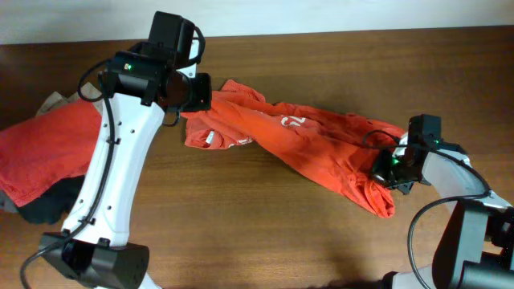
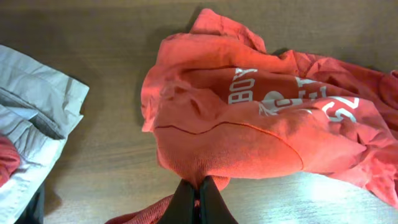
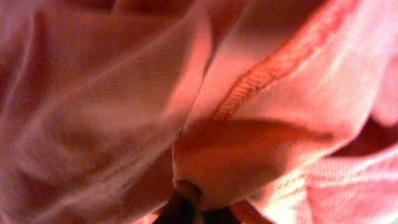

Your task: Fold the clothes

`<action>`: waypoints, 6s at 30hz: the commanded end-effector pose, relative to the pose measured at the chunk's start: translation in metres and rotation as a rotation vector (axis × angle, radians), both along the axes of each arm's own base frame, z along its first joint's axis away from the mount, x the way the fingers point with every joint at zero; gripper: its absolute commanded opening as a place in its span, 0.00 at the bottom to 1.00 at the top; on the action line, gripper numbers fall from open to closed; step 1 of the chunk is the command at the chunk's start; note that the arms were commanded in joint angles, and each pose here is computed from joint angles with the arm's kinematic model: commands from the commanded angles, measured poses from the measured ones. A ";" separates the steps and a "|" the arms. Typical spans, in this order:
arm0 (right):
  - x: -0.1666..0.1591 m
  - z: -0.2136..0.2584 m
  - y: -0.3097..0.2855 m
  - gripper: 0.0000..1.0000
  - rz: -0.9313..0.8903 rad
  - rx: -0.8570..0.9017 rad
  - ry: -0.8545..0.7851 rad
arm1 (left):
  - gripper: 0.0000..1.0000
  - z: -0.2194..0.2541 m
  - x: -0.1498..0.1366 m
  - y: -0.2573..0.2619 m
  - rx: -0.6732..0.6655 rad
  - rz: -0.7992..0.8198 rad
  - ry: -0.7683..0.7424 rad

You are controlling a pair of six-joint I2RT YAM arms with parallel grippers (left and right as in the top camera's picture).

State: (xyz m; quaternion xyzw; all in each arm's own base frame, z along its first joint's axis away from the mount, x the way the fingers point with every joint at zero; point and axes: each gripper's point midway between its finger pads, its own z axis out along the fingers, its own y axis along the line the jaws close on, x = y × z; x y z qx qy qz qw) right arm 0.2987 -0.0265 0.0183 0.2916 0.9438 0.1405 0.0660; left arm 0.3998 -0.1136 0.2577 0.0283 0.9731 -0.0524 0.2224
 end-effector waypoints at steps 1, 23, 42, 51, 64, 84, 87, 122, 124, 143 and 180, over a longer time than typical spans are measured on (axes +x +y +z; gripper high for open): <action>0.006 0.004 -0.004 0.04 -0.030 -0.004 -0.013 | 0.01 0.001 0.000 0.006 0.021 0.004 -0.004; 0.035 0.080 -0.082 0.90 -0.143 0.025 -0.099 | 0.01 0.000 0.002 0.021 0.023 0.040 0.006; -0.027 0.007 -0.032 0.77 0.086 -0.041 0.132 | 0.00 0.002 0.005 0.020 0.019 0.040 -0.008; -0.022 0.002 -0.026 0.34 0.081 -0.011 0.094 | 0.00 0.002 0.005 0.020 0.020 0.039 -0.008; 0.003 0.089 -0.009 0.04 0.145 0.058 -0.115 | 0.00 0.003 0.006 0.020 0.031 0.017 -0.014; 0.033 0.358 -0.087 0.04 -0.087 -0.341 -0.728 | 0.00 0.171 -0.013 0.056 0.075 0.081 -0.437; 0.023 0.371 -0.103 0.04 -0.171 -0.366 -0.732 | 0.00 0.209 -0.022 0.065 0.057 0.112 -0.549; -0.099 0.556 -0.039 0.04 -0.210 -0.519 -1.131 | 0.00 0.399 -0.221 0.071 -0.216 -0.031 -1.229; -0.101 0.548 -0.047 0.04 -0.244 -0.534 -1.087 | 0.00 0.388 -0.204 0.069 -0.199 -0.021 -1.176; 0.080 0.350 -0.135 0.06 -0.122 -0.264 -0.466 | 0.00 0.159 0.083 0.026 0.006 0.006 -0.531; 0.124 0.216 0.026 0.67 0.453 -0.098 -0.109 | 0.25 -0.012 0.060 0.039 0.182 -0.069 0.091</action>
